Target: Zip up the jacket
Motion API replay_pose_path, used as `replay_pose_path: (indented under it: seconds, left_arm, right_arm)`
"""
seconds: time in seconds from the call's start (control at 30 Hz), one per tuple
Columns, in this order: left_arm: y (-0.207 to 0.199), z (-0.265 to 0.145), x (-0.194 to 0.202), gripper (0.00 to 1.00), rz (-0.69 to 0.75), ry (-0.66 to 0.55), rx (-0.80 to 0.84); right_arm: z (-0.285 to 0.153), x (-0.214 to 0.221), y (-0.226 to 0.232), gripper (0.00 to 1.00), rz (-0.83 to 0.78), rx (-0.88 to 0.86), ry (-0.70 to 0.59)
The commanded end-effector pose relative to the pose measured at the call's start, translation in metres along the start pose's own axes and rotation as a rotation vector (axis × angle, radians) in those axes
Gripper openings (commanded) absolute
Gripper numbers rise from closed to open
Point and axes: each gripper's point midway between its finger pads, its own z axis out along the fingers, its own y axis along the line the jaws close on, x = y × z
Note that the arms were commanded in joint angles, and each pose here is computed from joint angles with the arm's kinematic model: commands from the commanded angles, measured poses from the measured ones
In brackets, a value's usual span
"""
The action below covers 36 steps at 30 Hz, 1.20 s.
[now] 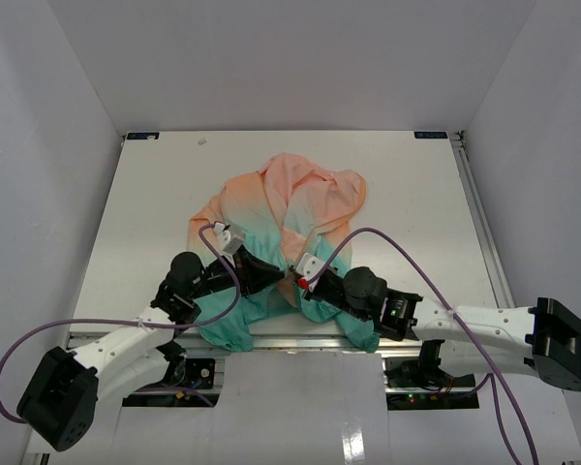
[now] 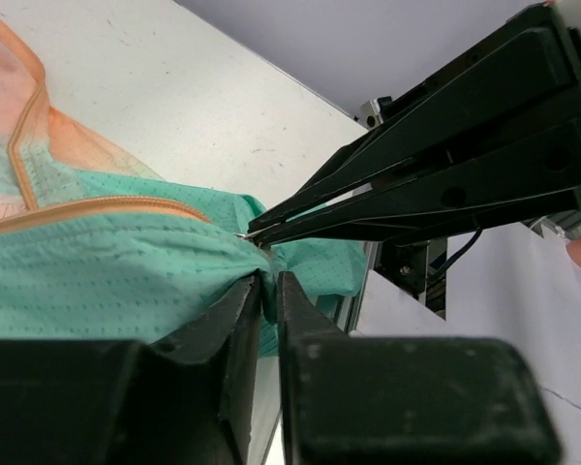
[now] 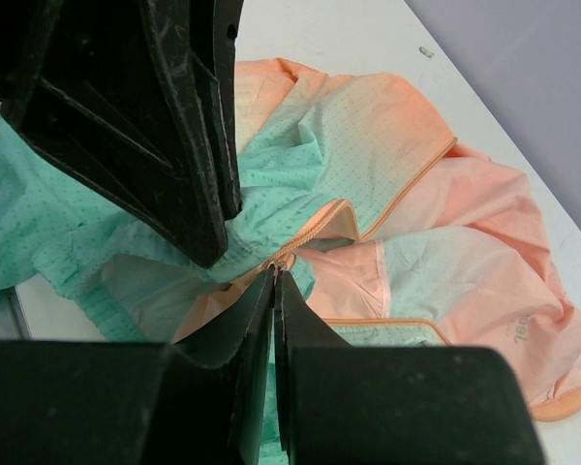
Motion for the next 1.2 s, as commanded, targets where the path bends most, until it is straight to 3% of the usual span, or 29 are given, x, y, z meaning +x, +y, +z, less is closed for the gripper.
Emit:
replay_pose_path:
  seconds: [0.0, 0.33, 0.63, 0.73, 0.8, 0.83, 0.9, 1.17]
  left_arm:
    - [-0.006, 0.003, -0.02, 0.37, -0.008, -0.019, -0.023]
    - [0.012, 0.004, -0.018, 0.43, -0.057, 0.003, -0.126]
    - [0.013, 0.008, -0.012, 0.44, -0.075, 0.02, -0.11]
    - [0.013, 0.008, -0.008, 0.32, -0.078, 0.029, -0.1]
    - [0.011, 0.009, -0.006, 0.09, -0.08, 0.035, -0.086]
    - [0.01, 0.009, -0.006, 0.04, -0.082, 0.037, -0.082]
    - [0.007, 0.008, -0.004, 0.0, -0.083, 0.041, -0.067]
    - [-0.002, 0.002, 0.002, 0.0, -0.083, 0.045, -0.025]
  right_arm:
    - [0.003, -0.017, 0.002, 0.08, 0.058, -0.007, -0.073]
    - [-0.002, -0.021, 0.005, 0.08, 0.077, -0.02, -0.092]
    - [0.0, -0.02, 0.01, 0.08, 0.077, -0.028, -0.088]
    - [0.0, -0.019, 0.01, 0.08, 0.076, -0.029, -0.087]
    - [0.0, -0.019, 0.01, 0.08, 0.078, -0.029, -0.088]
    - [0.0, -0.018, 0.01, 0.08, 0.079, -0.026, -0.087]
    - [0.001, -0.017, 0.008, 0.08, 0.081, -0.012, -0.081]
    - [0.001, -0.013, -0.007, 0.08, 0.114, 0.035, -0.075]
